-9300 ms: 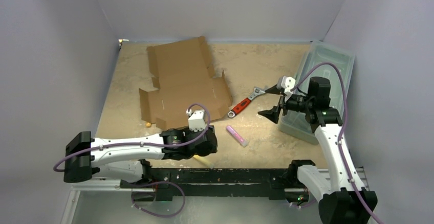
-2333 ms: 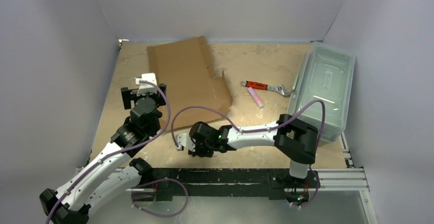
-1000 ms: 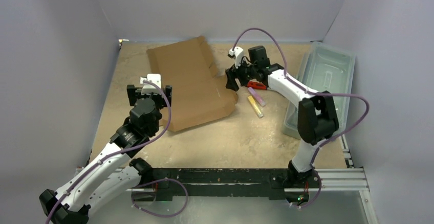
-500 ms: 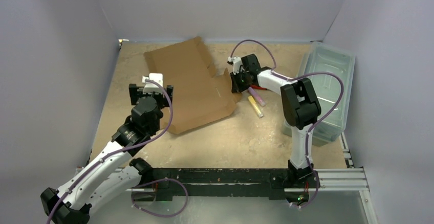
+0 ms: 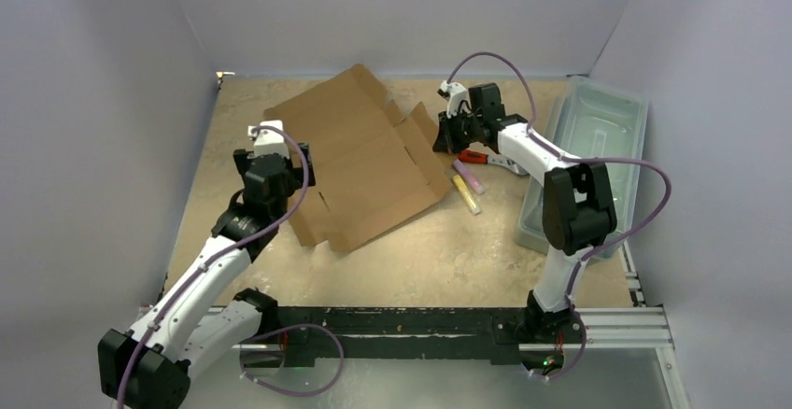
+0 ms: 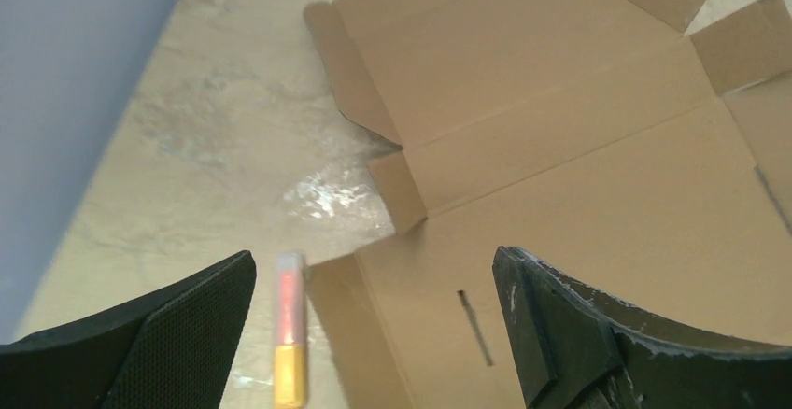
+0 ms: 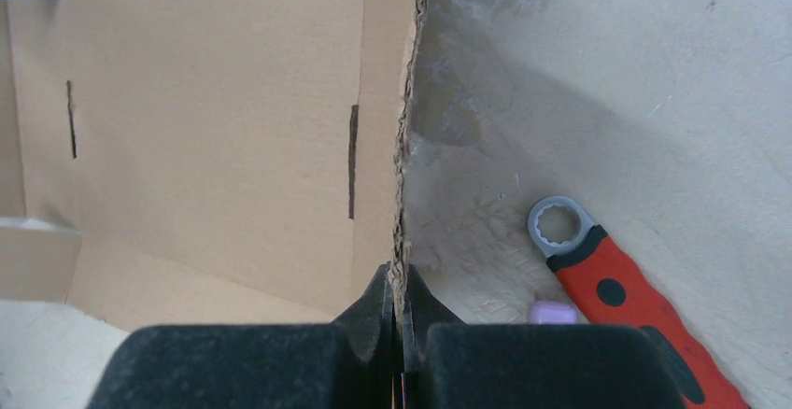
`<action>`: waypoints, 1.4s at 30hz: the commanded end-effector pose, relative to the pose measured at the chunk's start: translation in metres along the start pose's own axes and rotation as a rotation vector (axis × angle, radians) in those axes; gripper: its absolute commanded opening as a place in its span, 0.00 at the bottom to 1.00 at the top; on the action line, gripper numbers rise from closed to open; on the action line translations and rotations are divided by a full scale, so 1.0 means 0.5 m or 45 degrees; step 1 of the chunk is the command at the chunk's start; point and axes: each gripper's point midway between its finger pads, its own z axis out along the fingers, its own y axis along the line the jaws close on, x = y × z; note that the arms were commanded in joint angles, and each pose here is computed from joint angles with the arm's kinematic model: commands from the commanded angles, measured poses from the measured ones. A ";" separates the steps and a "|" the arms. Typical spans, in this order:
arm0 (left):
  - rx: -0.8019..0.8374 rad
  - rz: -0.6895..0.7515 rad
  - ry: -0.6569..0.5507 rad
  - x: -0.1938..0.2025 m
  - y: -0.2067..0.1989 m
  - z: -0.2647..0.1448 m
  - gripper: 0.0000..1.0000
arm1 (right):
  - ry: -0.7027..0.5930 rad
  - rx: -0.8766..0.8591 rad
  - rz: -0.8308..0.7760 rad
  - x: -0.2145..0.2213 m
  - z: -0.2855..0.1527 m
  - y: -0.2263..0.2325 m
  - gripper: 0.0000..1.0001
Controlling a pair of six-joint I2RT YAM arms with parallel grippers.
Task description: Fold the paper box
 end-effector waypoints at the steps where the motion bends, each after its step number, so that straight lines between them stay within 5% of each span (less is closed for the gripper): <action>1: 0.180 -0.475 0.098 -0.002 -0.043 0.028 0.99 | -0.078 -0.064 -0.050 -0.033 -0.031 0.021 0.00; 11: 0.298 -1.276 0.349 0.069 0.063 0.181 0.99 | -0.049 -0.087 -0.105 -0.029 -0.046 0.025 0.00; 28: 0.333 -1.429 0.426 0.141 0.084 0.427 0.86 | -0.049 -0.115 -0.134 -0.032 -0.051 0.034 0.00; 34: 0.405 -1.541 0.437 0.170 0.070 0.493 0.53 | -0.039 -0.112 -0.148 -0.027 -0.048 0.029 0.00; 37: 0.439 -1.539 0.428 0.174 0.067 0.510 0.28 | -0.036 -0.121 -0.151 -0.026 -0.046 0.031 0.00; 39: 0.484 -1.514 0.398 0.152 0.064 0.511 0.00 | -0.034 -0.120 -0.153 -0.025 -0.047 0.031 0.00; 42: 0.552 -1.416 0.326 0.094 0.064 0.498 0.00 | -0.026 -0.092 -0.190 -0.025 -0.050 0.022 0.00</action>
